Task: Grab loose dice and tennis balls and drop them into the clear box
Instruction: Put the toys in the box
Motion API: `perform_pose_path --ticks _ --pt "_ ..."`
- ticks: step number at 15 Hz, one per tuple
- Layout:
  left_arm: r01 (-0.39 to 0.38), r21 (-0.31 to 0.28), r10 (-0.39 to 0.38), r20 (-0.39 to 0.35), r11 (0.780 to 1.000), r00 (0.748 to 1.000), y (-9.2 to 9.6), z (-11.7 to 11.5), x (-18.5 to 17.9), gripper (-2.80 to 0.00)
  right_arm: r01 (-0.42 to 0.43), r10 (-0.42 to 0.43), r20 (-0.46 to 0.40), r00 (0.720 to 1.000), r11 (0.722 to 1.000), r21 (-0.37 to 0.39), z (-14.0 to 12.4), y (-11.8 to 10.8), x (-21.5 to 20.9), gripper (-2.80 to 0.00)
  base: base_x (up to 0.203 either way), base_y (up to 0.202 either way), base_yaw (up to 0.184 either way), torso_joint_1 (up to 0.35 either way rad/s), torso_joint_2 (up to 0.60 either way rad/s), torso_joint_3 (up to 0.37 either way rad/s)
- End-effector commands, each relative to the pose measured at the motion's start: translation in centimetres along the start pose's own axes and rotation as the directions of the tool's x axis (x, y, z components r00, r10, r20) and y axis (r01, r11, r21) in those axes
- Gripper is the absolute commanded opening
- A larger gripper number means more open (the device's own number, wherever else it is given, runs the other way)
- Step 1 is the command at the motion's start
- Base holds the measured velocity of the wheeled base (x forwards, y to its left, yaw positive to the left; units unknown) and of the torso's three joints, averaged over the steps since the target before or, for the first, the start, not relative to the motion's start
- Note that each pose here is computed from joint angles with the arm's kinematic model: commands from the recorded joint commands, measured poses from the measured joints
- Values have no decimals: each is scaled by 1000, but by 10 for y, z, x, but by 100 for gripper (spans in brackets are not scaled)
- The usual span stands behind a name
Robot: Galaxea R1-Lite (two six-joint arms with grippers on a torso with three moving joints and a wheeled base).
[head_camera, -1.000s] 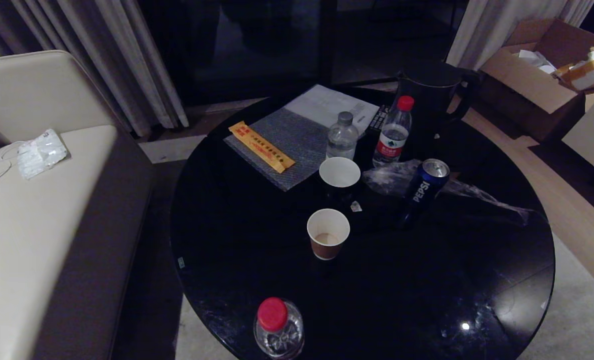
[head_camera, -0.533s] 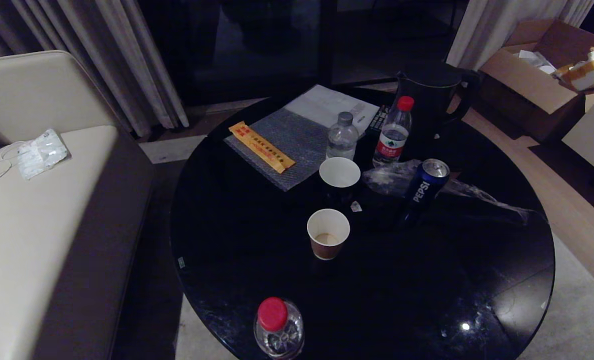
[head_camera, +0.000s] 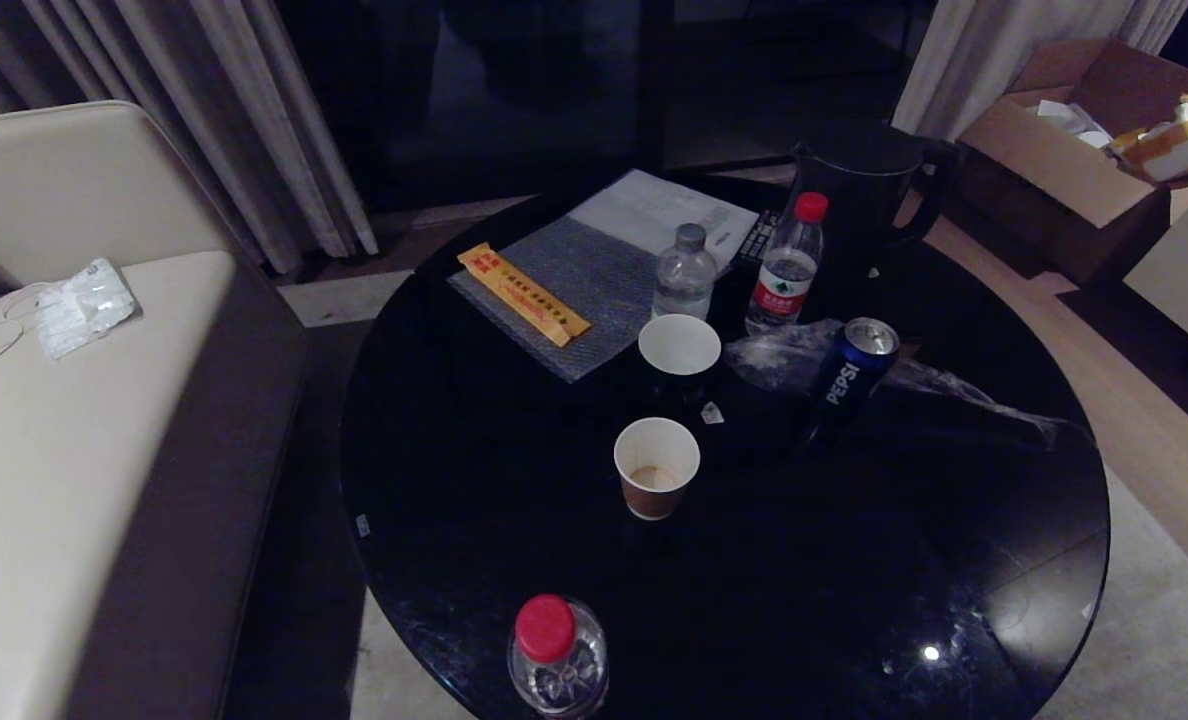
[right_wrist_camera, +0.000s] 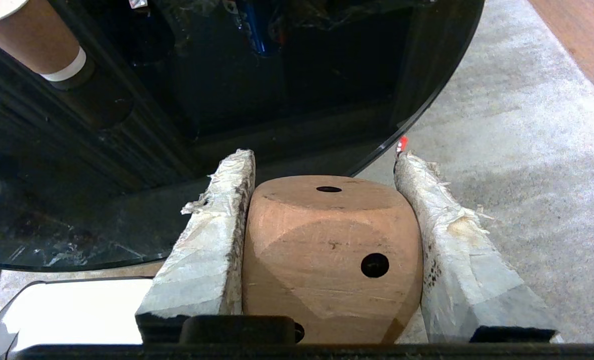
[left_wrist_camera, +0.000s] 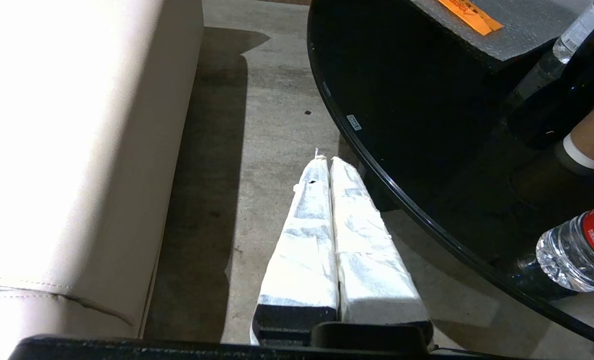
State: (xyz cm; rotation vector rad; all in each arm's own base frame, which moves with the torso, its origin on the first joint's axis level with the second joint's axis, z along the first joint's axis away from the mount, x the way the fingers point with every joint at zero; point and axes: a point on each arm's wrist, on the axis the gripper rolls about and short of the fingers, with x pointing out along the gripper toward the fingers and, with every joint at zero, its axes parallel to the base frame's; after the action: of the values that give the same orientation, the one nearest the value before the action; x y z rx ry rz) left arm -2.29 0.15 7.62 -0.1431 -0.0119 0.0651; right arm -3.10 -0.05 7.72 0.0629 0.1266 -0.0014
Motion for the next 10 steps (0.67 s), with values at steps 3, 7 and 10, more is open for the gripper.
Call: perform_pose_path --ticks 3,7,10 --pt "-1 -1 1 -3 1000 1000 0 0 0 -280 0 0 -4 1000 1000 0 0 0 0 -280 0 0 0 0 0 0" --pt "0 0 0 -1 1000 1000 0 0 0 -280 0 0 -4 1000 1000 0 0 0 0 -280 0 0 0 0 0 0" --pt "0 0 0 -1 1000 1000 0 0 0 -280 0 0 -4 1000 1000 0 0 0 0 -280 0 0 0 0 0 0"
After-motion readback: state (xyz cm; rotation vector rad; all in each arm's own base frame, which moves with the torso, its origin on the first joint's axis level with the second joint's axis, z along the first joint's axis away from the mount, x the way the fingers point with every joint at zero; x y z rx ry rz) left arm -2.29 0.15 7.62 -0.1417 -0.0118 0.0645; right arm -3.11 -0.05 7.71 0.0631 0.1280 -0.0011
